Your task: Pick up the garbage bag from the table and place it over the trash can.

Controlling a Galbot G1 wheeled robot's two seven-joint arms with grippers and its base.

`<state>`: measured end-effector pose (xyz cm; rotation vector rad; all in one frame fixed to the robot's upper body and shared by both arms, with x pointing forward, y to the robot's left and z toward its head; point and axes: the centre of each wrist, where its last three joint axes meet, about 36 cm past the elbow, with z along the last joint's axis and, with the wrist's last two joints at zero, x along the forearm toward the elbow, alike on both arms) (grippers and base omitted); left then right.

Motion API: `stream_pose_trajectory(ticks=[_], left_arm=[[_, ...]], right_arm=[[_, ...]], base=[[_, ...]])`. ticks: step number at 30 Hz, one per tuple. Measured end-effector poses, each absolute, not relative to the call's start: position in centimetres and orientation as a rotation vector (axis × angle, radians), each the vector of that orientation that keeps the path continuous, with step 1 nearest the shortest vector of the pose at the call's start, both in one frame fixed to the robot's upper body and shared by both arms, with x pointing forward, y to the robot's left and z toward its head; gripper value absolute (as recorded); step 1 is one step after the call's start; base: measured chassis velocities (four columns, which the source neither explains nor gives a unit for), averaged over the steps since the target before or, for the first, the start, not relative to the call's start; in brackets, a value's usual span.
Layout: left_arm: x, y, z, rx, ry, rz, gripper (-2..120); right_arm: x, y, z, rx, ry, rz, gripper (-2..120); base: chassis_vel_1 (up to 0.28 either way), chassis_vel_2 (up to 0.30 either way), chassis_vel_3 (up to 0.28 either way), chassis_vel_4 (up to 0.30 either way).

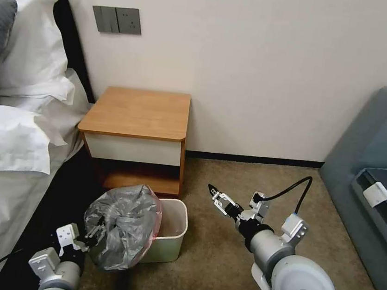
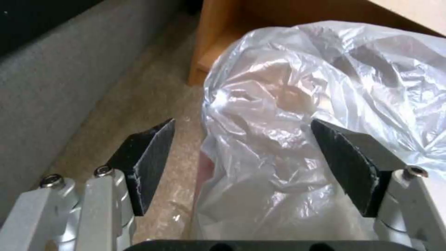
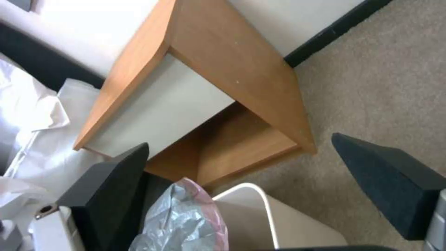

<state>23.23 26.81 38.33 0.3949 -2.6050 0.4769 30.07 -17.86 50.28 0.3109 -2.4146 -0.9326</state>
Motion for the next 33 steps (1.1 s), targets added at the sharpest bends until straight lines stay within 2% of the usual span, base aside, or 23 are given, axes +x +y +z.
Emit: stream_pose_trajectory(ticks=[19,33], left_arm=[[24.5,26.0,38.4,0.328,-2.628,0.424,77],[26.7,26.6,38.4,0.312,-2.633,0.296,76]], right_arm=[[30.0,-17.4,50.2,0.318,-2.417,-0.92,100],[29.9,-17.8,50.4,0.3,-2.416,-0.95,100]], base=[[0.0,0.0,0.0,0.0],[0.0,0.0,0.0,0.0]])
